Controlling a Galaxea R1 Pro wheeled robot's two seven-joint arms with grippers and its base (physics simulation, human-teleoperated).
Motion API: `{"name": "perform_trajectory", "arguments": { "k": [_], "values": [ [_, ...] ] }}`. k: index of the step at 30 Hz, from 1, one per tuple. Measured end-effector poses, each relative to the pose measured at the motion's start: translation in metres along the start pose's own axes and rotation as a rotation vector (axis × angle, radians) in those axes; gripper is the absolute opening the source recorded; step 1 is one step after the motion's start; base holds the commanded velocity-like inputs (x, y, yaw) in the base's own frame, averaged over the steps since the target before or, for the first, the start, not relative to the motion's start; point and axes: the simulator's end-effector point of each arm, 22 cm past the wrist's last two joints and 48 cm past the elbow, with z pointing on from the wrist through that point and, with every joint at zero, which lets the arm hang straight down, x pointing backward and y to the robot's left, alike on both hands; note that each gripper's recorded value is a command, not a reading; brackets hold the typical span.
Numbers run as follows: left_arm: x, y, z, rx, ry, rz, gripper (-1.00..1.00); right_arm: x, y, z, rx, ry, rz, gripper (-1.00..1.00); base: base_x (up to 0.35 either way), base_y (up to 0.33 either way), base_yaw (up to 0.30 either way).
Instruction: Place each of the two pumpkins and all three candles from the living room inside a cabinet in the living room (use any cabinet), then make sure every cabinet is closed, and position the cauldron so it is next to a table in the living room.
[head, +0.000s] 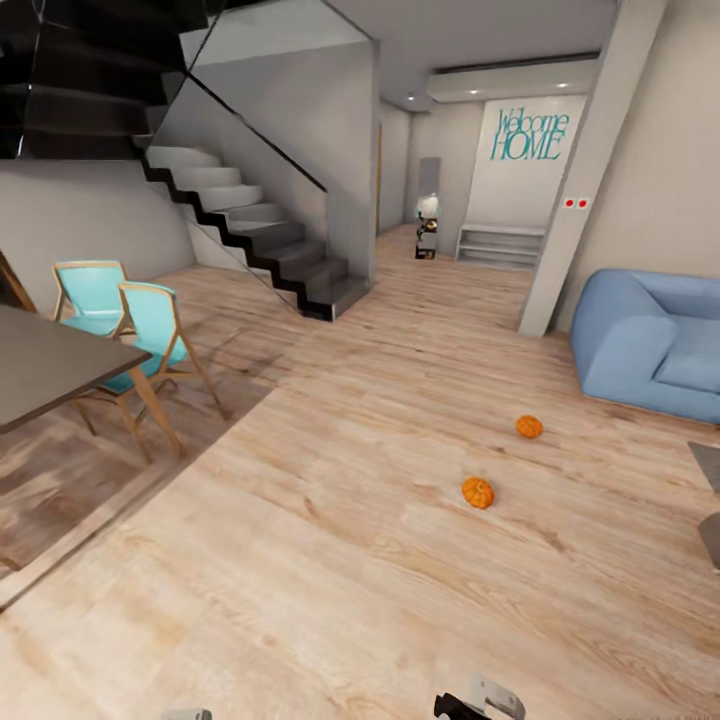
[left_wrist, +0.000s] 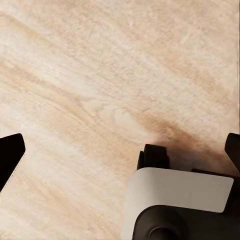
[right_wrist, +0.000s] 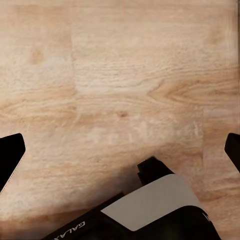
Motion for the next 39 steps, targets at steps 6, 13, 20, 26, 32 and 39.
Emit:
{"name": "perform_trajectory", "arguments": {
  "k": [6, 13, 20, 26, 32, 39],
  "values": [
    [0.0001, -0.0003, 0.0, 0.0, 0.0, 0.0, 1.0, -0.0001, 0.0002, -0.0001, 0.0, 0.0, 0.001, 1.0, 0.253, 0.095, -0.285],
    [-0.0001, -0.0004, 0.0, 0.0, 0.0, 0.001, 1.0, -0.0012, -0.0001, 0.0, 0.0, -0.007, -0.011, 1.0, 0.275, 0.145, -0.22],
    [-0.0006, -0.0001, 0.0, -0.001, -0.002, 0.001, 1.0, 0.0066, -0.0057, 0.002, 0.014, 0.008, -0.02, 1.0, 0.299, 0.027, -0.013],
    [-0.0034, -0.0001, -0.0001, -0.001, -0.014, 0.0, 1.0, 0.0074, -0.0057, 0.0019, 0.014, 0.009, -0.021, 1.0, 0.307, -0.081, -0.086],
    [-0.0045, -0.0008, -0.0001, 0.0, -0.02, -0.001, 1.0, 0.0041, -0.0089, 0.0031, 0.021, -0.019, -0.015, 1.0, 0.309, -0.164, -0.046],
    [-0.0044, 0.0, -0.0001, -0.001, -0.02, -0.001, 1.0, 0.0041, -0.0084, 0.0028, 0.021, -0.019, 0.004, 1.0, 0.309, -0.153, -0.01]
  ]
}}
